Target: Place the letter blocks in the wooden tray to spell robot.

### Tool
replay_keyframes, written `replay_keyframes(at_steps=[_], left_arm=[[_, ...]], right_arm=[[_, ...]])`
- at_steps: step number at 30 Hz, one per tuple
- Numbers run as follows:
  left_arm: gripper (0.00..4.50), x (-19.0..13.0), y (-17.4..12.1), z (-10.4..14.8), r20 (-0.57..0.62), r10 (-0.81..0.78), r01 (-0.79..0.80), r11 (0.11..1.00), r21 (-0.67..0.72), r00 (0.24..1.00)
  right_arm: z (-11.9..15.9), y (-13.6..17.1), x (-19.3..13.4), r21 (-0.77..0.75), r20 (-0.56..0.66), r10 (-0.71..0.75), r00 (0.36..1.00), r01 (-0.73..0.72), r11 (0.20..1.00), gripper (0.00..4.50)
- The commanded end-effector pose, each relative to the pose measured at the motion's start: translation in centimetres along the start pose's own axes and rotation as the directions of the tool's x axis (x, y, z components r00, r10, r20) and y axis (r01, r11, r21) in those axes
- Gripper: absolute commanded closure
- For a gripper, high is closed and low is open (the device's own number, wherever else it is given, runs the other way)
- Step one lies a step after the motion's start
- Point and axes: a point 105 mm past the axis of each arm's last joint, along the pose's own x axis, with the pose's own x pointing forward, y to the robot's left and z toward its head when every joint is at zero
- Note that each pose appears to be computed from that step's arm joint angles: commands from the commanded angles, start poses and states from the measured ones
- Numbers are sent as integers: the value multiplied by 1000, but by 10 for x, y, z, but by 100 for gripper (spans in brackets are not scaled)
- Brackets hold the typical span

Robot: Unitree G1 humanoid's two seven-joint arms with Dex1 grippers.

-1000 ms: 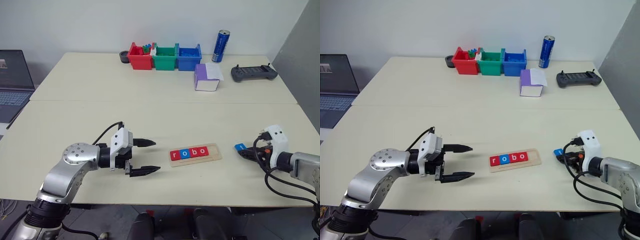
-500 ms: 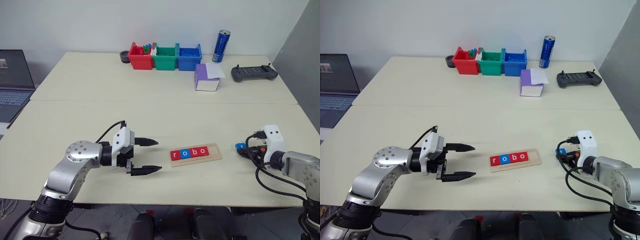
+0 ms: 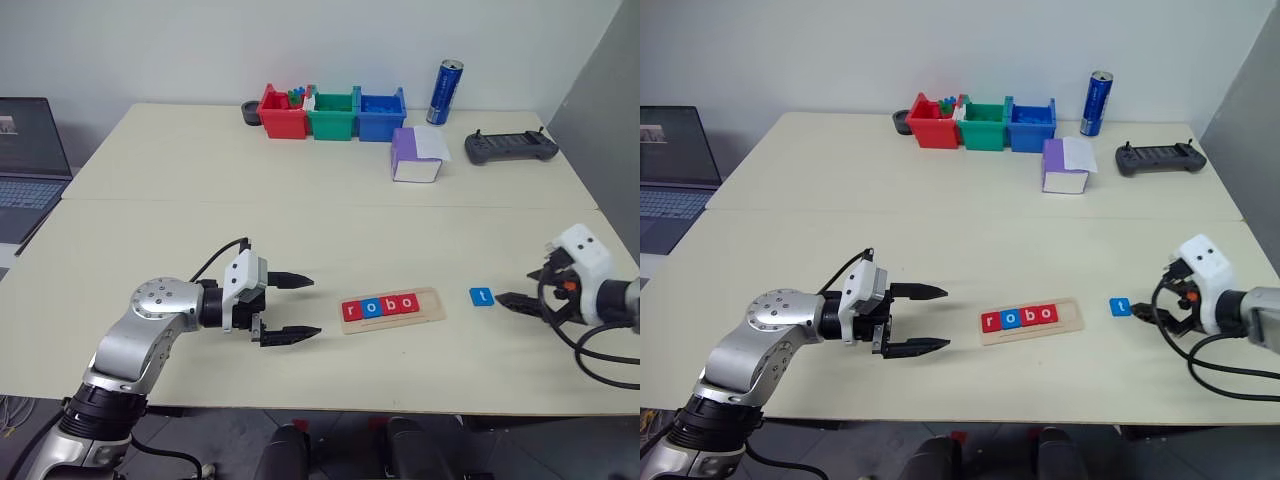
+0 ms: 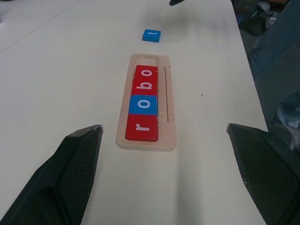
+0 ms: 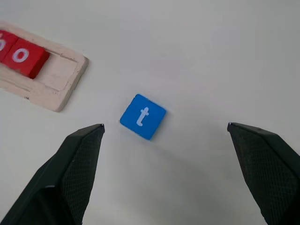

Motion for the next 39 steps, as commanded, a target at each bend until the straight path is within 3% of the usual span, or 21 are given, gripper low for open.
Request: replay_keyframes(at_steps=[1, 4, 9, 13, 17, 39], left_arm=[[0, -1, 2, 9, 12, 0, -1, 999, 44, 1000], [0, -2, 3, 9, 10, 2, -2, 999, 45, 1000], [0, -4, 4, 10, 6, 12, -12, 999, 50, 1000], [0, -6, 1, 9, 3, 22, -22, 999, 49, 1000], [0, -7, -2, 9, 2, 29, -29, 998, 47, 1000], [0, -8, -8, 19, -7, 57, -57, 998, 35, 998]], right_arm=[[3, -11, 5, -163, 34, 119, 992, -112, 980, 3], [8, -17, 15, -258, 78, 218, 973, -191, 947, 3], [9, -26, 32, -387, 28, 317, 948, -283, 878, 3], [-2, -18, 37, -456, -91, 434, 896, -425, 782, 3], [-17, -21, 39, -484, -229, 447, 865, -499, 719, 3], [-22, -19, 60, -459, -316, 480, 818, -575, 678, 3]])
